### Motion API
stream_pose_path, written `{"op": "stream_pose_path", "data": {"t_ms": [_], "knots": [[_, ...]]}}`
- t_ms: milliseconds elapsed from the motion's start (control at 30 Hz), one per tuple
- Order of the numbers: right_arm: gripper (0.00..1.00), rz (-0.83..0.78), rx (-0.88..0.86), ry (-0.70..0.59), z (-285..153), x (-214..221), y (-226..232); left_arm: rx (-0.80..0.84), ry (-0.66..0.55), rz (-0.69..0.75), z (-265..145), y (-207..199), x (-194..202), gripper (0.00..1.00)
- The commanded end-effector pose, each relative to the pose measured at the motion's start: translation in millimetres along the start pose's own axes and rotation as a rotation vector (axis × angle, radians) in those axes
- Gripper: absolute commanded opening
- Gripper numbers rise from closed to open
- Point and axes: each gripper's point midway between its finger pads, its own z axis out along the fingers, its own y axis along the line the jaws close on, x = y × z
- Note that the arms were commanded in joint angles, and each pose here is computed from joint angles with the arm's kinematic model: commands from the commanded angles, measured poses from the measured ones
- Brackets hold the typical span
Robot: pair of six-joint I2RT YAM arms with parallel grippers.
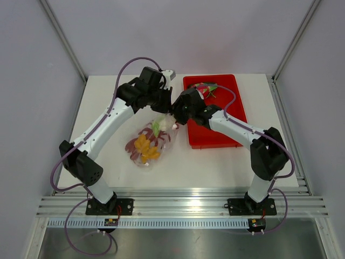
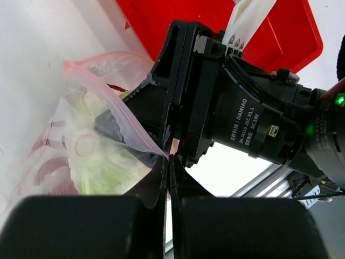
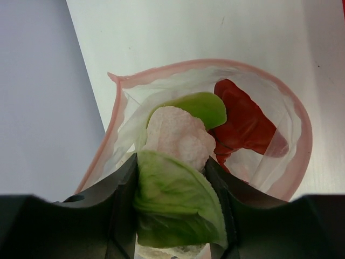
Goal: Place the food in the zip-top bag and seal the zipper
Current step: Place the fake vegetable in the zipper food storage bag.
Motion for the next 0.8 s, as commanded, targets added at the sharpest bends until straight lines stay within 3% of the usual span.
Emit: {"op": "stream_pose_path", "data": {"t_ms": [0, 233, 767], "knots": [[0.53, -0.097, -0.112, 0.029, -20.0, 6.7, 34.4, 0.104, -0.135, 0.007, -20.9, -24.4, -38.7, 0.00], [0.81, -0.240, -0.153, 0.080, -61.8, 15.1, 36.9, 0.115, -0.159, -0.027, -27.5, -11.8, -46.8, 0.00], [0.81, -0.365, -0.171, -0.068, -139.8, -17.5, 52.9, 0.156, -0.220, -0.035, -44.0, -11.9, -65.5, 0.00]]}}
